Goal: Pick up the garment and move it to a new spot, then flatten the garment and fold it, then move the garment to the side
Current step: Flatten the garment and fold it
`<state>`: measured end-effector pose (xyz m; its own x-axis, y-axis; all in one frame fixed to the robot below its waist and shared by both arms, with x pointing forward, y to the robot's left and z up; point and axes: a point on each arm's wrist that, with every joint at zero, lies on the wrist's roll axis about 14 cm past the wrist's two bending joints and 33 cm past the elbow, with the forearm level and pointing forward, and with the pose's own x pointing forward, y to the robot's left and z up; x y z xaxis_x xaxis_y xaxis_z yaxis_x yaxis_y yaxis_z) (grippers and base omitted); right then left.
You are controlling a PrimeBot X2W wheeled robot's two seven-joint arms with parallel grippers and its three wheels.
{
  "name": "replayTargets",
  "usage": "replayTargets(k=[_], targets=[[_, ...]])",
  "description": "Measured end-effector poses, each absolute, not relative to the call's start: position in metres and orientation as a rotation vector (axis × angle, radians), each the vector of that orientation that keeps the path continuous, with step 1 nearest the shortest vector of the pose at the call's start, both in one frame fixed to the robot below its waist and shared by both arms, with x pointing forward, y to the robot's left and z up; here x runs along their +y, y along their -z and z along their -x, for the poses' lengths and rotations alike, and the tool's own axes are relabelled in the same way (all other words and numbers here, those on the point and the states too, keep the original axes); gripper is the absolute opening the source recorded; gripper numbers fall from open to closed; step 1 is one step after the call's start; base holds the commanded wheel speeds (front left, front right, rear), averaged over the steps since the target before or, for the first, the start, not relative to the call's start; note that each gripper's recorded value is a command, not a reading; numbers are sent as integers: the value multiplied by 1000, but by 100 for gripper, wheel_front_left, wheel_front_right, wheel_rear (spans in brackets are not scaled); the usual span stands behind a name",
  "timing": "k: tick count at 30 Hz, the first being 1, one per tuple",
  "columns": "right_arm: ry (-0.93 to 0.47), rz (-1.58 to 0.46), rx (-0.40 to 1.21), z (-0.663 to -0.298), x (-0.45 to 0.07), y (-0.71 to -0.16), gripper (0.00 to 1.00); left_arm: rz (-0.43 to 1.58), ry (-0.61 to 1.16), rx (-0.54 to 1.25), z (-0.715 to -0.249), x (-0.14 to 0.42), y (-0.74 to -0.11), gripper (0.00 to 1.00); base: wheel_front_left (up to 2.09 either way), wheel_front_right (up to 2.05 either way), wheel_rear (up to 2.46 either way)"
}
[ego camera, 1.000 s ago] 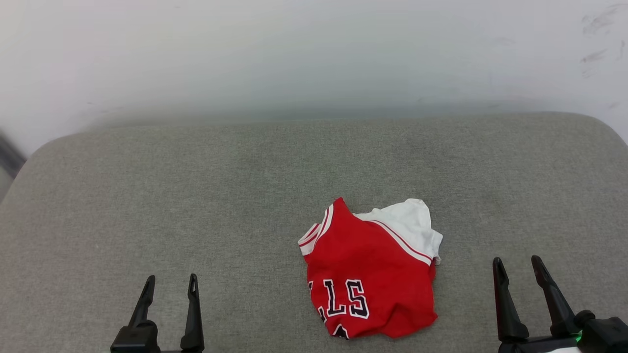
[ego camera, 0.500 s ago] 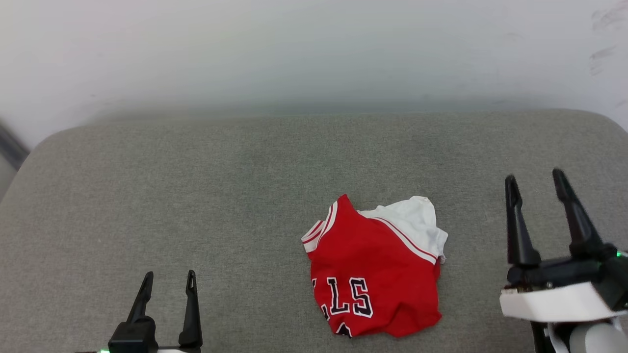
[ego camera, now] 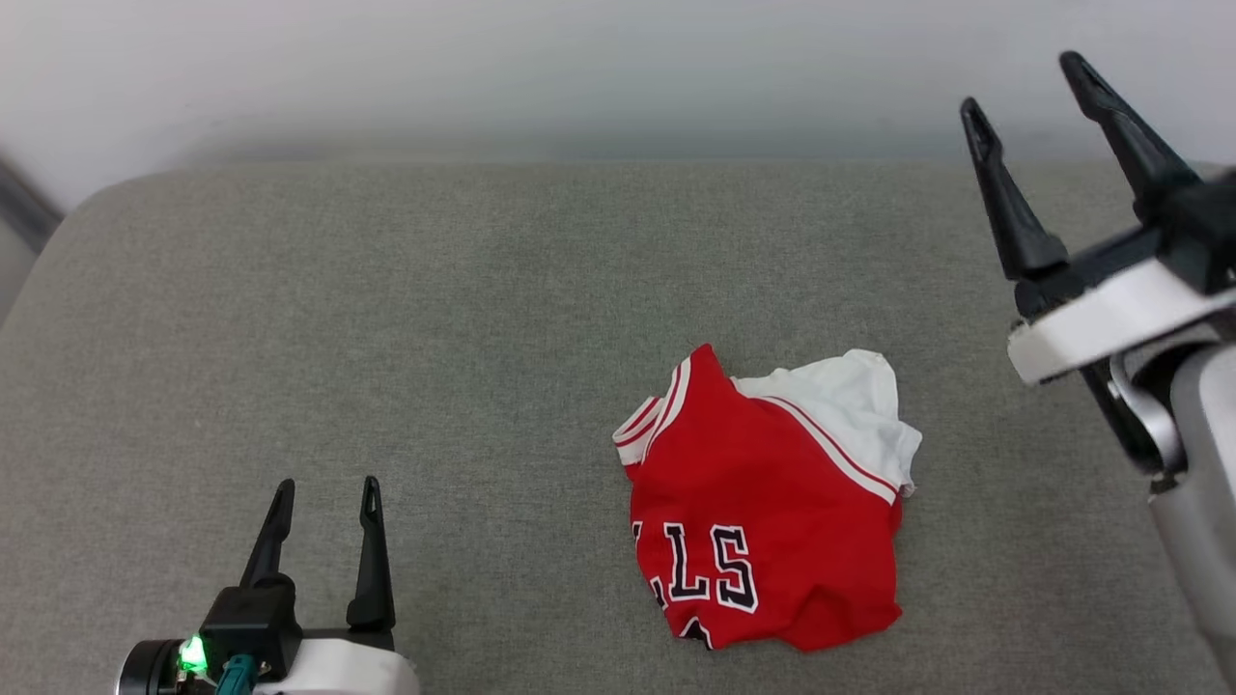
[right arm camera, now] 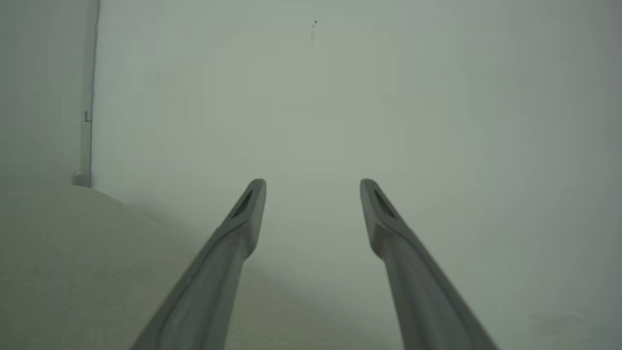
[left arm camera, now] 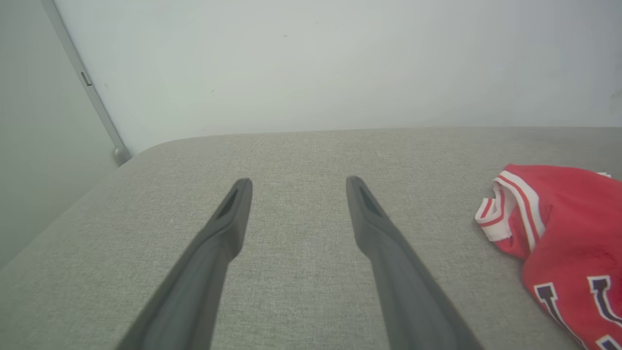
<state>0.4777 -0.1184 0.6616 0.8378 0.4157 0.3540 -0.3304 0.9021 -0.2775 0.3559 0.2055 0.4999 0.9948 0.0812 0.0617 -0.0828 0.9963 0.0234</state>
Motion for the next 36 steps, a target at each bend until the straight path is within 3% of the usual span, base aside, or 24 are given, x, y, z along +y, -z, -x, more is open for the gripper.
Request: replayTargets(k=[4,5,13,19,30,31,32,33,36], targets=[[-471,264,-82,-513,-110,-618,100,-23,-80,-50,-365,205,-496,100,0,0,0],[-516,305,225,-522,-111,-568,100,-18,-75,-43,-373,204,-493,100,0,0,0],[-618,435,847,-506,-122,-472,100,-8,-72,-32,-397,204,-485,100,0,0,0],[-672,507,1086,-501,-117,-426,100,12,-79,-14,-410,202,-476,100,0,0,0],[-747,530,1263,-496,-99,-360,100,18,-113,19,-417,208,-462,100,0,0,0],[-752,534,1260,-496,-99,-359,60,17,-118,21,-417,209,-462,100,0,0,0],[-757,543,1245,-496,-98,-359,9,17,-120,21,-417,210,-462,100,0,0,0],[-759,545,1230,-496,-99,-360,0,17,-123,19,-417,210,-463,100,0,0,0],[-761,506,1155,-501,-94,-372,0,20,-122,12,-413,209,-466,100,0,0,0]])
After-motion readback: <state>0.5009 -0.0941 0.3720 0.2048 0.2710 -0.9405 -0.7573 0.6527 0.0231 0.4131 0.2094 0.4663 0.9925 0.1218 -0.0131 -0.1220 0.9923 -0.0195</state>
